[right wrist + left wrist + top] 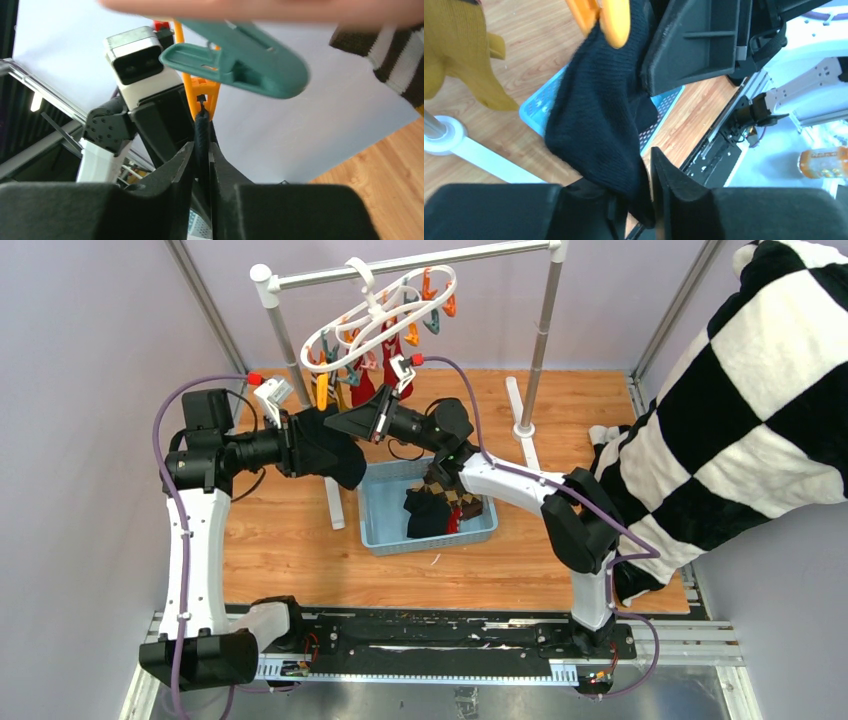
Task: Remove the socks clipped to the hanger
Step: Remove the sock from the hanger.
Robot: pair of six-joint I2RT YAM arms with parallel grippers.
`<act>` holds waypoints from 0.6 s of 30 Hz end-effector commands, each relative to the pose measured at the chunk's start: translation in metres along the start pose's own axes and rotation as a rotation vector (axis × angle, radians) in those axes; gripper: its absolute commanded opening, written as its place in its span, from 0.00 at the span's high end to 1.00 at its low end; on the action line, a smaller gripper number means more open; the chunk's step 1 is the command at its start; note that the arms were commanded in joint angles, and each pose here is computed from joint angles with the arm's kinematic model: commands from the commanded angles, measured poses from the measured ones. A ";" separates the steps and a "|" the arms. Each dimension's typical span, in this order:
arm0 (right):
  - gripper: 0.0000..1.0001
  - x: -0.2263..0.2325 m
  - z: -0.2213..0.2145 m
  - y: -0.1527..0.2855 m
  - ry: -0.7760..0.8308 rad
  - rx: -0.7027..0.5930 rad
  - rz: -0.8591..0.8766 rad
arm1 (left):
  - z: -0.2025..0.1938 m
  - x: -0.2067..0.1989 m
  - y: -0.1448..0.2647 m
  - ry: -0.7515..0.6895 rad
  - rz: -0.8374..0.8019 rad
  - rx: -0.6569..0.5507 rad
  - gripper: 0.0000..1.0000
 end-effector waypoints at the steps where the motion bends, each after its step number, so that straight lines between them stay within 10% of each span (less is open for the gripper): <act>1: 0.69 0.014 0.001 -0.007 -0.026 -0.015 0.034 | -0.006 0.003 -0.004 0.028 -0.036 0.013 0.83; 8: 0.06 0.004 0.007 -0.011 -0.046 -0.076 0.053 | 0.001 -0.006 -0.002 0.046 -0.084 -0.007 1.00; 18: 0.07 0.007 0.029 -0.032 0.019 -0.159 0.107 | 0.004 -0.010 -0.001 0.072 -0.102 -0.013 1.00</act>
Point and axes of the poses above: each gripper's point midway between its finger pads, its own y axis back along the fingers, its own x axis along the line the jaws close on, z = x × y, the point moved 5 cm from there along y, back along the fingers, and after that the axes turned 4 degrees about -y, right-handed, at the moved point
